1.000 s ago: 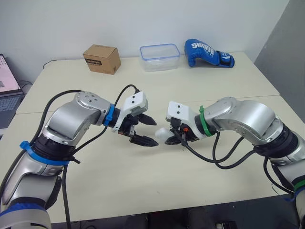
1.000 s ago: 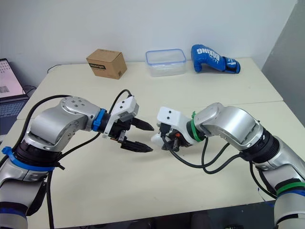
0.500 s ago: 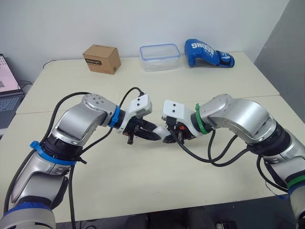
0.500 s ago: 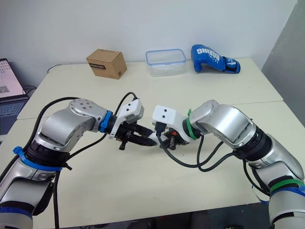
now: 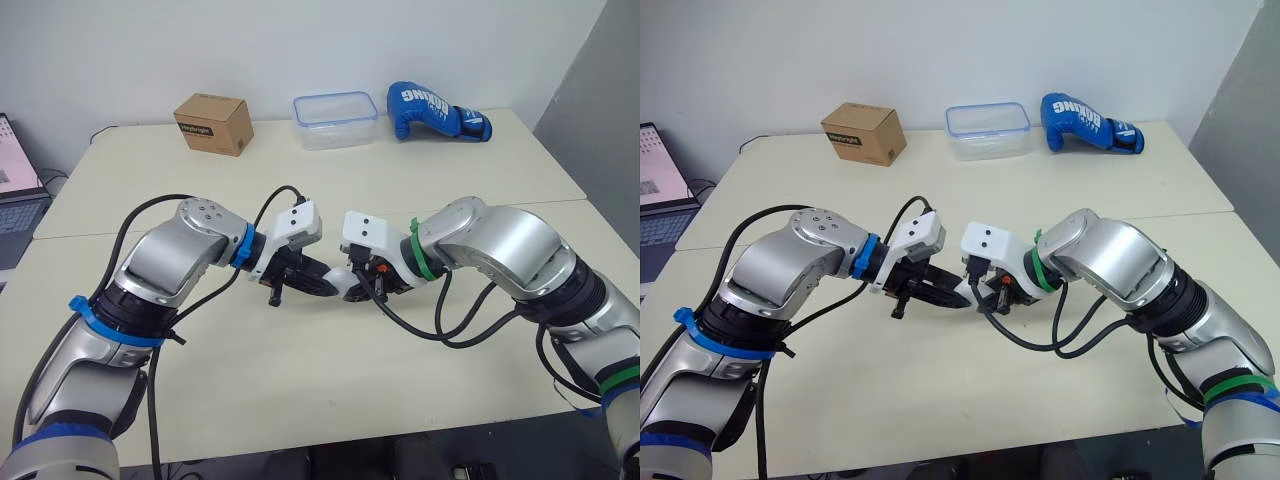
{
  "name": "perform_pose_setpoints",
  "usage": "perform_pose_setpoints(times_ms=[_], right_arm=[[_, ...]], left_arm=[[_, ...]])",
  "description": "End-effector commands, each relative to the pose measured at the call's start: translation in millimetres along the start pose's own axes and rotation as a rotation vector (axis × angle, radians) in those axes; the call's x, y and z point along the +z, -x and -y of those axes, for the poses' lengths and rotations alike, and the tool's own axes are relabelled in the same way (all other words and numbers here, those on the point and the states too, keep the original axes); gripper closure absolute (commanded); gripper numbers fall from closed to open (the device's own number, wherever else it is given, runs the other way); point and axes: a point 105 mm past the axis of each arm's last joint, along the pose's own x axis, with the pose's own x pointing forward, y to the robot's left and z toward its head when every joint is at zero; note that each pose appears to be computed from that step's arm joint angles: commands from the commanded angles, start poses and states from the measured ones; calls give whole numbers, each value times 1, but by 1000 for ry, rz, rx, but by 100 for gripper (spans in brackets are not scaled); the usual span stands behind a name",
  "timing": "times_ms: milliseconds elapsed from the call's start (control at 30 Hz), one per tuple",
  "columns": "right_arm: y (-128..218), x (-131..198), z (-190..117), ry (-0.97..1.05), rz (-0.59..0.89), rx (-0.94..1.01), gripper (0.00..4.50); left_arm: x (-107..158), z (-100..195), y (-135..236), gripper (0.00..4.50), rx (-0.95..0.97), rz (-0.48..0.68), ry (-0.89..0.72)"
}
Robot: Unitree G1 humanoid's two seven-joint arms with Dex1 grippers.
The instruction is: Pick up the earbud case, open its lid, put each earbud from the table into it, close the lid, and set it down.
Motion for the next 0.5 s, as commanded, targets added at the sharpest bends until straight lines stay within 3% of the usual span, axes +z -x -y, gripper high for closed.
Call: perform_pose_setpoints(times_ms=[33,100,300,500], right_arm=[[6,17,-2,57,42,-19,372],[7,17,-3,57,42,-10,372],[9,13,-7,98,55,1,166],[19,1,-11,99,133,11,166]], left_arm=[[16,3,1,369,-1,34,-59],[15,3,1,369,1,29,-54],[11,3,9,369,28,47,-49],[-4,6,21,369,71,80,-10]])
